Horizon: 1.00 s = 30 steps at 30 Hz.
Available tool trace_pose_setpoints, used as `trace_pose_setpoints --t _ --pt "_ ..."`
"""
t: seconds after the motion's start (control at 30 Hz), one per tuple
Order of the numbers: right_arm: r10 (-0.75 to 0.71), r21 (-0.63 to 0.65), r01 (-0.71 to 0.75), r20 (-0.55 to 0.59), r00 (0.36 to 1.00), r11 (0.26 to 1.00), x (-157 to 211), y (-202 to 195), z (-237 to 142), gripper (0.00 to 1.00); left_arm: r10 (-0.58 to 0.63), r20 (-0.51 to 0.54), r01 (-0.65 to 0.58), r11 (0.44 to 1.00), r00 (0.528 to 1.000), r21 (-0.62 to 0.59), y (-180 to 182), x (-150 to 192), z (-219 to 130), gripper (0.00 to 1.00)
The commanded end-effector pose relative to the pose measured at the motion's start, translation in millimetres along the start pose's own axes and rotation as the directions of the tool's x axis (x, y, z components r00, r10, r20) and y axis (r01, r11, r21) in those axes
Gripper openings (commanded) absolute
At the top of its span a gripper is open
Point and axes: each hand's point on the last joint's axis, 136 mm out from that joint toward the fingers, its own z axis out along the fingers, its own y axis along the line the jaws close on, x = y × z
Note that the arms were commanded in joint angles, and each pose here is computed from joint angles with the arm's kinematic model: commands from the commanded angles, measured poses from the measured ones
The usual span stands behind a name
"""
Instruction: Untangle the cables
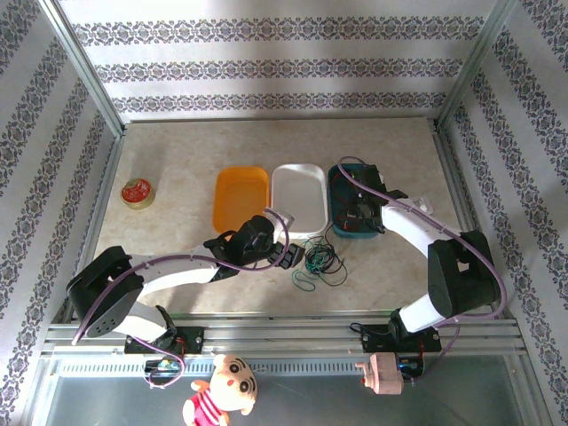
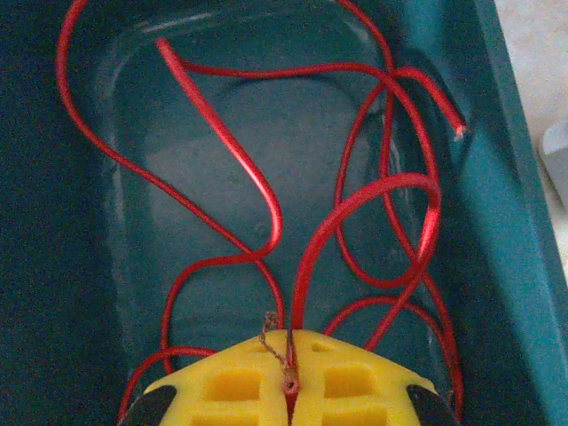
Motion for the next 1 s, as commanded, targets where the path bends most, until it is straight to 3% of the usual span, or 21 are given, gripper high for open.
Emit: trace_pose_setpoints --t 0.0,0.1,0.3,0.5,0.73,0.87,0.97 --pt "0.02 -0.004 -0.021 -0.033 0.999 1.0 12.2 0.4 -1.6 0.23 0.037 -0.037 -0.037 0.999 0.999 0.002 -6.2 7.3 2.4 0.95" --pt "0.039 0.006 -0.04 0.028 0.999 0.999 1.3 -4.7 -16.9 0.4 0.037 -0.044 -0.037 0.999 0.998 -0.007 -4.3 9.9 3.9 0.95" --pt "0.09 0.024 -0.098 0.216 0.972 0.995 -25.4 -22.7 -62.7 0.54 0.034 -0.058 -0.035 0.999 0.998 -0.023 -0.9 15.0 8.0 0.95" --pt "0.107 -0.035 -0.101 0.313 0.944 0.994 -31.4 -23.7 -92.6 0.55 0.039 -0.082 -0.042 0.999 0.996 -0.033 1.7 22.0 10.9 0.95" --pt "0.123 -0.055 -0.111 0.304 0.945 0.992 -19.5 -24.9 -91.8 0.55 0.051 -0.155 -0.056 0.998 0.987 -0.032 3.4 39.0 13.5 0.91" --pt "0.097 -0.116 -0.069 0.261 0.96 0.991 -8.2 -4.7 -88.5 0.55 0.052 -0.167 -0.06 0.997 0.985 -0.043 6.5 44.7 19.2 0.82" --pt "-0.013 -0.243 0.064 0.206 0.978 0.968 12.5 34.7 -92.8 0.54 0.055 -0.176 -0.064 0.997 0.983 -0.046 7.2 47.6 26.3 0.72"
